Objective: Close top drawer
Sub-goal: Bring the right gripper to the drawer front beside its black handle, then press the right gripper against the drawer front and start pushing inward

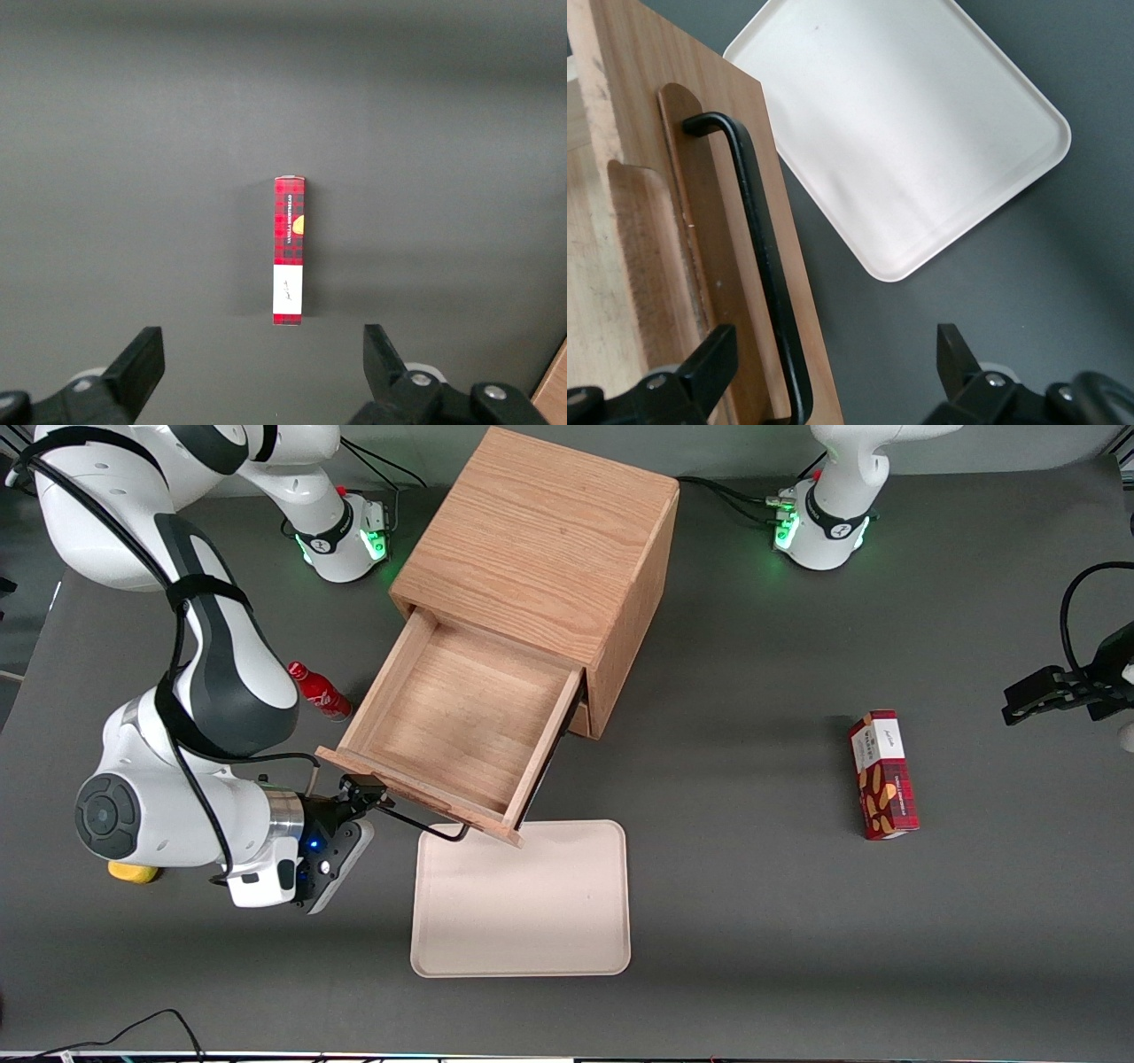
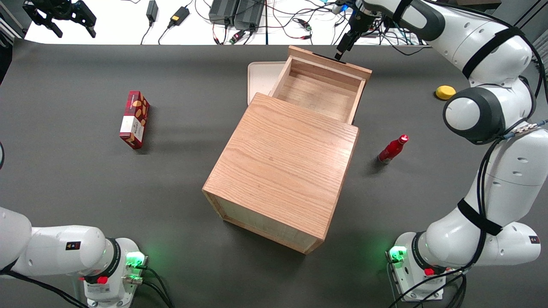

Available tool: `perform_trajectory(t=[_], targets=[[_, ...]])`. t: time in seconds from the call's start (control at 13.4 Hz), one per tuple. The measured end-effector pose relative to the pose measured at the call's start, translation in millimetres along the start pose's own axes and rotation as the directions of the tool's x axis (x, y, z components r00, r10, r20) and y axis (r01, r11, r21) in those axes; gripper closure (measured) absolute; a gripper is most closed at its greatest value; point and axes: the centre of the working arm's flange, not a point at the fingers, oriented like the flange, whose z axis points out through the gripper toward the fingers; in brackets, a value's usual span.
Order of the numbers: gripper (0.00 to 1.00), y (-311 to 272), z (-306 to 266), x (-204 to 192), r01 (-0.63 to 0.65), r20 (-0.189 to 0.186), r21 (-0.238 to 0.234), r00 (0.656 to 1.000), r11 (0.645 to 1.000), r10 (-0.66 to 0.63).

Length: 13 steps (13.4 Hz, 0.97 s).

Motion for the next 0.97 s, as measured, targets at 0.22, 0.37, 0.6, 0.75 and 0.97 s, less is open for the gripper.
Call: perform_trajectory(t=[0.22,0.37,0.6,0.75,0.97], targets=[[0.0,5.1,9.6,0.1,-0.001,0.007,-0.001,1.0,1.0,0.001],[0.0,8.5,18.3,1.1,-0.001,0.005,-0.003,1.0,1.0,0.001],[0.0,7.8,27.6,2.1,0.002,0.009,0.0,1.0,1.0,-0.002],[0.0,9.0,33.3,1.4,0.003,0.019,0.002,1.0,1.0,-0.003],[0.0,9.7,37.5,0.8,0.008,0.026,0.001,1.0,1.0,-0.008]])
